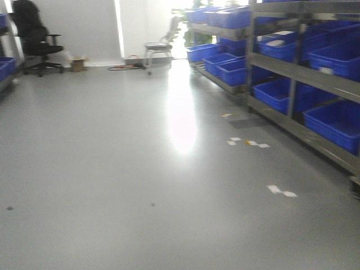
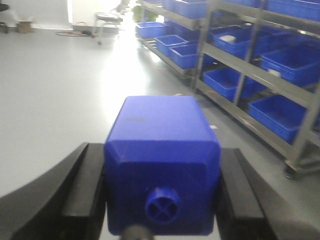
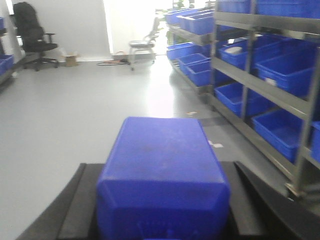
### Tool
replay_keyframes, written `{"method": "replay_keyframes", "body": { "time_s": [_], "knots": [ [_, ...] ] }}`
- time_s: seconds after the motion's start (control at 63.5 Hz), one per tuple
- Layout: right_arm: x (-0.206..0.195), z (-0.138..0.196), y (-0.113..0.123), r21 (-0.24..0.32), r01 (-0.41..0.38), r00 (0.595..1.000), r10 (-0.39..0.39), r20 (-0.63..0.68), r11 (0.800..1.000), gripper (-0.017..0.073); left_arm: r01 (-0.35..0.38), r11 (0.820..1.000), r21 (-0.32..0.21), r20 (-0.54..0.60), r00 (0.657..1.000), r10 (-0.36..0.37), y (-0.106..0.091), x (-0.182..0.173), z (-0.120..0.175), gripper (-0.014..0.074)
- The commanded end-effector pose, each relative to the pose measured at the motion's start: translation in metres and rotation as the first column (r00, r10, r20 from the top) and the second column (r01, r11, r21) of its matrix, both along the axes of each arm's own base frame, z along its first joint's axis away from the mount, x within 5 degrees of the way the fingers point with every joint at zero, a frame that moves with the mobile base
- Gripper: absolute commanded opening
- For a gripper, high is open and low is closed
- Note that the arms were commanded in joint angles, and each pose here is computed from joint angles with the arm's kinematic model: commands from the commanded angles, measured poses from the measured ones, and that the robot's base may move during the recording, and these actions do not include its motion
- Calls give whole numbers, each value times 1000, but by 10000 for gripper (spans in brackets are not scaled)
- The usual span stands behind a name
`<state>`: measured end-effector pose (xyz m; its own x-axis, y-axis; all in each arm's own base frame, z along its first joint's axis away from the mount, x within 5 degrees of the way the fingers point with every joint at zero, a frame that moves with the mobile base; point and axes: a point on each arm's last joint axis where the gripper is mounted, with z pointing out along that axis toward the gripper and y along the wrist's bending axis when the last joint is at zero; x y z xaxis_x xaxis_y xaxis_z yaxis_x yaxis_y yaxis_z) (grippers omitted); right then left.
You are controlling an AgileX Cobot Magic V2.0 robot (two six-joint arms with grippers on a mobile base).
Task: Pick and sort blue part to right shelf
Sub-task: 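Drive the base up to the shelf of blue bins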
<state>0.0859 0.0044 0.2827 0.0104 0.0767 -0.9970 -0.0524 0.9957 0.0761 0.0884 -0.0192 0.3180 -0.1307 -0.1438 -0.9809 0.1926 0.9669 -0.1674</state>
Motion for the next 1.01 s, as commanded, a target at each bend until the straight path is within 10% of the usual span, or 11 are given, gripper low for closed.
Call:
{"method": "replay_keyframes", "body": {
  "time_s": [0.0,0.991],
  "knots": [
    [-1,18,-1,-7,14,993,-13,116,1000,425,-28,999,-23,107,994,30,3,0,18,386],
    [-1,18,-1,-7,14,993,-13,116,1000,425,-28,999,-23,107,994,30,3,0,18,386]
  ]
}}
